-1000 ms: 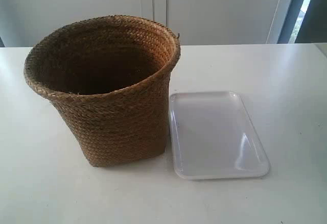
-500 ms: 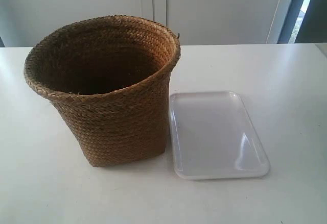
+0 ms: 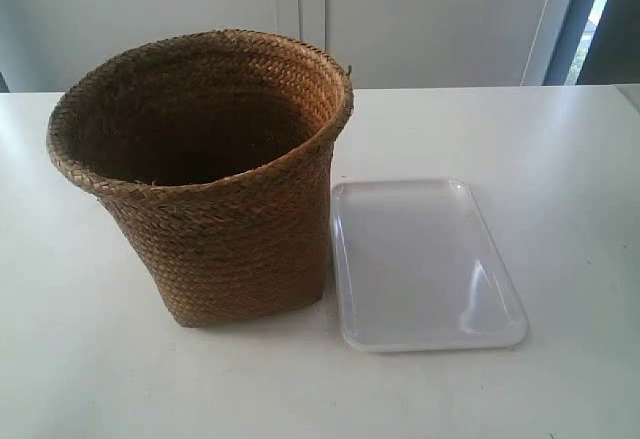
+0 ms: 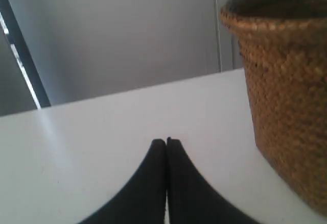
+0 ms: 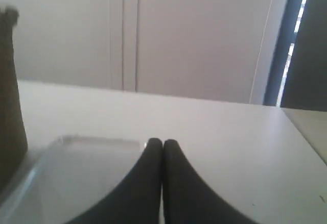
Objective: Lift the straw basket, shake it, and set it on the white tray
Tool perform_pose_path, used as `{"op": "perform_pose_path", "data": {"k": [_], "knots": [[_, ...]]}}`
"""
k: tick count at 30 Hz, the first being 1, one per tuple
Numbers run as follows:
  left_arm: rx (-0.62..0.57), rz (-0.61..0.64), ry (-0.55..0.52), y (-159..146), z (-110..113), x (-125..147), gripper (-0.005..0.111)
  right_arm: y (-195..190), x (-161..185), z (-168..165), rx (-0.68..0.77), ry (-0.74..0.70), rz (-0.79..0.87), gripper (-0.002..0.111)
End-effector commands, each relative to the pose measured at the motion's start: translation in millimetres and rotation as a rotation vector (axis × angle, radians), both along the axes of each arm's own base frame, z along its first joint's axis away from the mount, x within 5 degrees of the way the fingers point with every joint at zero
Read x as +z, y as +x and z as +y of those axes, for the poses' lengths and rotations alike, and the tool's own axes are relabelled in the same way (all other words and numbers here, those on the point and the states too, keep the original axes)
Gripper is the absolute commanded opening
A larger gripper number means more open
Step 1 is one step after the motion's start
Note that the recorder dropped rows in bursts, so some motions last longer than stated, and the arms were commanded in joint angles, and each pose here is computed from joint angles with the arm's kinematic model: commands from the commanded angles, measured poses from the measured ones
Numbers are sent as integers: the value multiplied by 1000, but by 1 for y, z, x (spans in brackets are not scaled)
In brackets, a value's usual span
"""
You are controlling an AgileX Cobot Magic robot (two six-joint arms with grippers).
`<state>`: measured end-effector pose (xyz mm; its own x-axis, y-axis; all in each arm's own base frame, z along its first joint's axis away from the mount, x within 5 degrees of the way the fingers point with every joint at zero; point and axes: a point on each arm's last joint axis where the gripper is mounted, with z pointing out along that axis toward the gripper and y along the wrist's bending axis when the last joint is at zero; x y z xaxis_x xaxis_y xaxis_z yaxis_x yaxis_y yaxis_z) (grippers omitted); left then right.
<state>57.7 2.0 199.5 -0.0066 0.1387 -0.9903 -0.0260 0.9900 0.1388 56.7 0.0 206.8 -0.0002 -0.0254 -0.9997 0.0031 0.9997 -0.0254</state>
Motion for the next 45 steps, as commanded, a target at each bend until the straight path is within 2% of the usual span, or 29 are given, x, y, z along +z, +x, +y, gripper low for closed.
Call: {"op": "perform_pose_path", "data": {"k": [1,4,7,10,11,17,19,24,27,32,35,38,40,41,45], "knots": [[-23,-90,14,0,-2,7,0,-1,12,-1,0,198,-156,0],[-23,-89,14,0,-2,7,0,-2,18,-2,-5,141,-221,0],[-24,-90,-31,0,-2,7,0,-5,27,-2,4,206,-321,0],[-31,-93,-172,0,-2,7,0,-7,34,-3,24,300,-403,0],[-34,-94,-261,0,-2,7,0,-9,37,-3,26,299,-441,0],[-59,-135,-434,-1,-3,11,0,-9,36,-3,25,299,-435,0],[-73,-161,-469,-1,-3,13,0,-8,36,-3,26,307,-433,0],[-81,-178,-465,-1,-4,15,0,-9,37,-3,31,327,-439,0],[-88,-199,-493,-2,-4,19,0,-11,41,-4,35,326,-493,0],[-57,-272,-420,-9,-1,58,0,-21,73,-4,44,311,-593,0],[-28,-335,-428,-7,2,96,0,-25,109,-5,46,319,-645,0],[25,-385,-338,5,7,136,0,-15,145,-6,25,289,-644,0],[50,-364,-274,19,9,152,0,0,162,-8,12,324,-613,0],[61,-331,-277,33,10,160,0,12,168,-9,3,348,-584,0],[85,-142,-422,94,14,161,0,71,178,-9,-24,381,-389,0]]}}
